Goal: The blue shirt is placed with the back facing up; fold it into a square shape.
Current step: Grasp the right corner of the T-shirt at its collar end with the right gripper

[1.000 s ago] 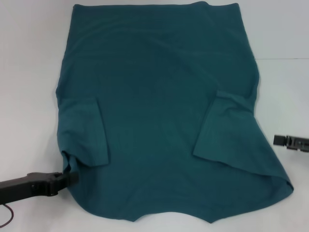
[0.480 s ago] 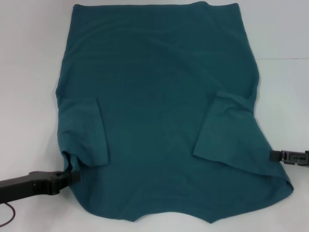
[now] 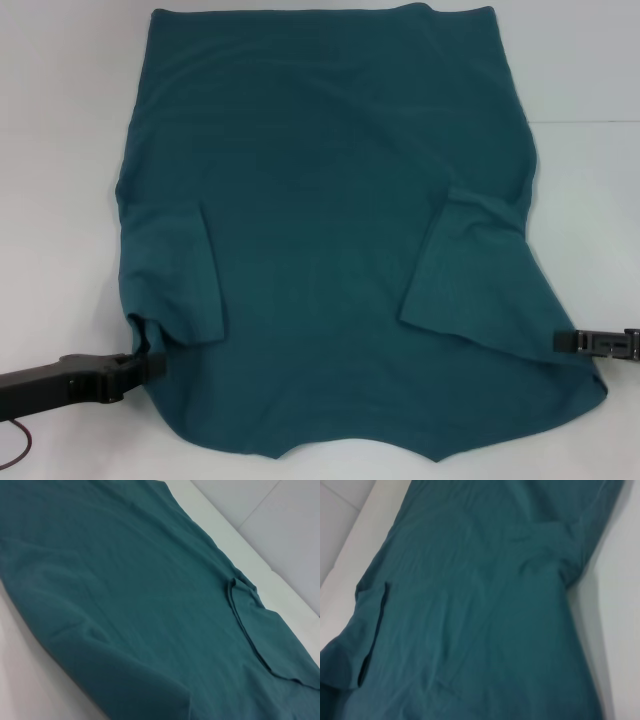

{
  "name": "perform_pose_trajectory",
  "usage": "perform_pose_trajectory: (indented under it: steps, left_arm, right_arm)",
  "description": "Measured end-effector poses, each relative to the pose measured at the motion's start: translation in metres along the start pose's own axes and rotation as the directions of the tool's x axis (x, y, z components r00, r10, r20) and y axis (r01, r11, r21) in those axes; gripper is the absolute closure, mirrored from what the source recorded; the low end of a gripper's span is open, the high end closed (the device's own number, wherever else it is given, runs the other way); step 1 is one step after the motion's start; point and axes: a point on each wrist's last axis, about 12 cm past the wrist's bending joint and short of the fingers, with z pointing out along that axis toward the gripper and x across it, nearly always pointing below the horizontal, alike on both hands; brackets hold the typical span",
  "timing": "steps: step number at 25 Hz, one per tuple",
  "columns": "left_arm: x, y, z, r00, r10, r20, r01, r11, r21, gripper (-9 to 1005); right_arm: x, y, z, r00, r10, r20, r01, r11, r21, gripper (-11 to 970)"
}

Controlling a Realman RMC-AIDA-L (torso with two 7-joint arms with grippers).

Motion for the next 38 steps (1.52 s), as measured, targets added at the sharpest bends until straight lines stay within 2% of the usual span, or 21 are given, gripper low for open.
perform_pose_trajectory:
  steps: [18, 26, 38]
  left_arm:
    - [0.0, 0.0, 0.001, 1.0, 0.001, 0.0, -0.001, 1.0, 0.002, 918]
    - [-0.002, 0.0, 0.002, 1.0, -0.004, 0.001, 0.004, 1.0, 0.001, 913]
    - [-0.005, -0.001, 0.004, 1.0, 0.0, 0.003, 0.0, 1.0, 0.001, 904]
  right_arm:
    - [0.008, 0.019, 0.003, 0.992, -0.011, -0.124, -0.006, 0.991, -0.13, 72]
    - [0.01, 0.018, 0.0, 0.981, 0.029, -0.189, -0.05, 0.993, -0.108, 82]
    - [0.005, 0.017, 0.002, 0.985, 0.027, -0.17, -0.043, 0.995, -0.091, 96]
